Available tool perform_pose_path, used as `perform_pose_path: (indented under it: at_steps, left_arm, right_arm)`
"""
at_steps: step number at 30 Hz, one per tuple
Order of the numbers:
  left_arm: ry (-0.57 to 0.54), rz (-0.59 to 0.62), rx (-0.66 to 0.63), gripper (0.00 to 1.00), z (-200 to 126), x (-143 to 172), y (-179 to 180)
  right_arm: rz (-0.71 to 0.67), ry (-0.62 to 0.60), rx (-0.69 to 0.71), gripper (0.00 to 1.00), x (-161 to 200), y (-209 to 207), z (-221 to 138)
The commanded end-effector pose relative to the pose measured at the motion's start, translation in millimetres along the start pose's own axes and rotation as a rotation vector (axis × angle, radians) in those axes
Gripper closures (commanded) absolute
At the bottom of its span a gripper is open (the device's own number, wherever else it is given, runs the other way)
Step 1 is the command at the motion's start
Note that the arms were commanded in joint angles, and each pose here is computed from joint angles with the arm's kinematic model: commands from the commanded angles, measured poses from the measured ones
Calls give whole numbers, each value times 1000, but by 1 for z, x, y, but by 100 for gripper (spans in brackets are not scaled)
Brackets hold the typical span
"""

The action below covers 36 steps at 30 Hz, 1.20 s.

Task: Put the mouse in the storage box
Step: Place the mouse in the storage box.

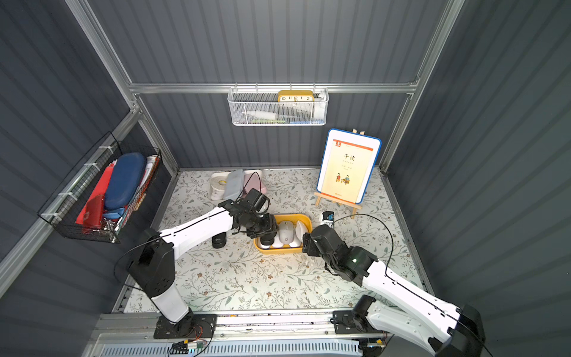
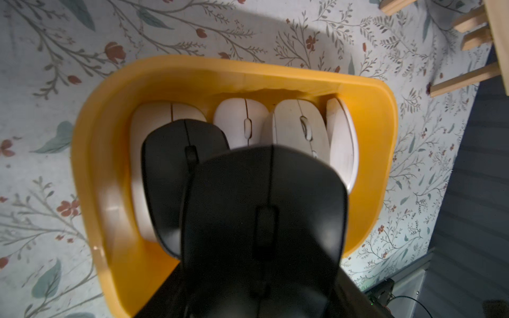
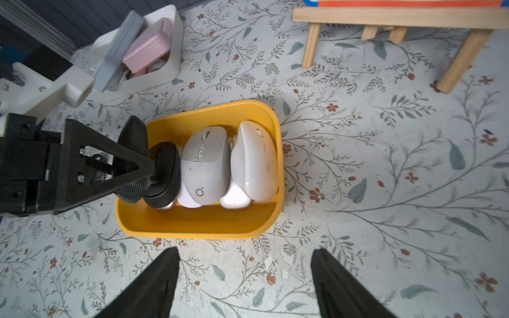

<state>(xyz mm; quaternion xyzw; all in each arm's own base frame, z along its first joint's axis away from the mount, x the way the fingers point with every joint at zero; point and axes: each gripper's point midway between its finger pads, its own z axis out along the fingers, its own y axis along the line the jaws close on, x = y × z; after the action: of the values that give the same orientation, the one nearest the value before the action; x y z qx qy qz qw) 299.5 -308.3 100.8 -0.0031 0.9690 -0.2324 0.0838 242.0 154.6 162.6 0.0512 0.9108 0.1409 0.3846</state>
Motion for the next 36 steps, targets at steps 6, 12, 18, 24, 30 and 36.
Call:
perform_pose_path:
  at_steps: [6,12,18,24,30,36]
  left_arm:
    - [34,19,11,48,16,-3,-10]
    - [68,35,19,45,20,-3,-27]
    - [93,39,13,39,18,-1,-28]
    - [129,15,35,37,14,7,-32]
    - [219,-7,47,37,16,31,-23]
    - [234,-6,27,36,27,33,-16]
  right_arm:
    - [26,60,34,20,26,-14,14]
    - [18,73,35,20,28,-13,16]
    - [25,60,10,20,26,-8,19]
    - [20,76,-7,20,29,-5,18]
    - [26,80,-13,20,30,-4,18]
    - [29,86,-27,20,33,-2,20]
